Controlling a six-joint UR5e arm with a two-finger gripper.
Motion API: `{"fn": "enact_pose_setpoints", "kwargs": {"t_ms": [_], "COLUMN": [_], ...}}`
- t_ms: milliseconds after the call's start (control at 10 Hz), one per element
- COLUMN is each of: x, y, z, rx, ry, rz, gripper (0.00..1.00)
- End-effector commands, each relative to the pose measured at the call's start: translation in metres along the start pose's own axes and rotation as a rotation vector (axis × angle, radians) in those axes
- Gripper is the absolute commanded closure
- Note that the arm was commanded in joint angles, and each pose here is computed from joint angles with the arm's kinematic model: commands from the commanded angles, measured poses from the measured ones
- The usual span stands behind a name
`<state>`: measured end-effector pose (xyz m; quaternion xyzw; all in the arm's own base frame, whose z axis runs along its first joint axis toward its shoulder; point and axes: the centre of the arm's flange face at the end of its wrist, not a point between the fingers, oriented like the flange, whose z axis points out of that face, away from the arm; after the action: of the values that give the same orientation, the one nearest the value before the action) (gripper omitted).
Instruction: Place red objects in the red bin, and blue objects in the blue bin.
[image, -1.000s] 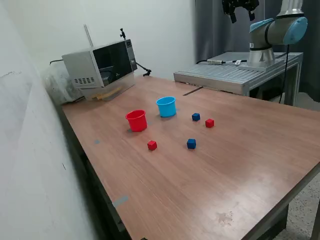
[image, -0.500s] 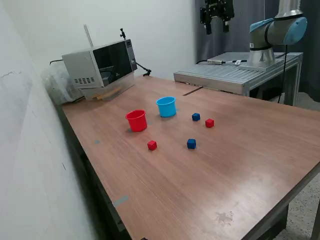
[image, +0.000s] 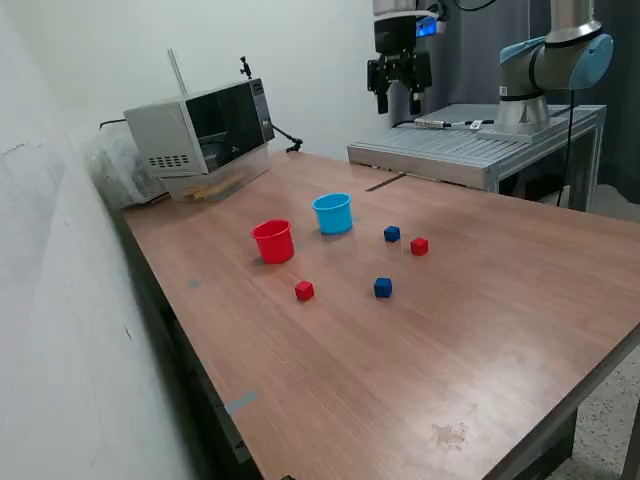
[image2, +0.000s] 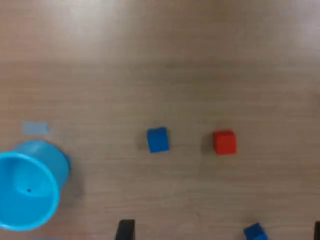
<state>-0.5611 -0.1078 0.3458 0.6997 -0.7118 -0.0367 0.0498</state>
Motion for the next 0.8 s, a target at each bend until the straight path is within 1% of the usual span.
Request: {"fn": "enact_pose_setpoints", "kwargs": {"t_ms": [0,200,300,500,600,700], "x": [-0.002,-0.003,-0.004,-0.026,-0.027,-0.028], "y": [0.015,0.019,0.019,0.019,0.019,0.018], "z": [0.056,0.083,0.105,0.134,0.145,0.164], "rx": [-0.006,0.008,0.032,0.072,0.081,0.111], "ry": [-0.001,0.000,0.002,-0.001,0.000,0.002], "rz": [-0.043,-0.060,-0.073,-0.057,-0.060,-0.067], "gripper": [0.00,0.00,0.00,0.00,0.00,0.00]}}
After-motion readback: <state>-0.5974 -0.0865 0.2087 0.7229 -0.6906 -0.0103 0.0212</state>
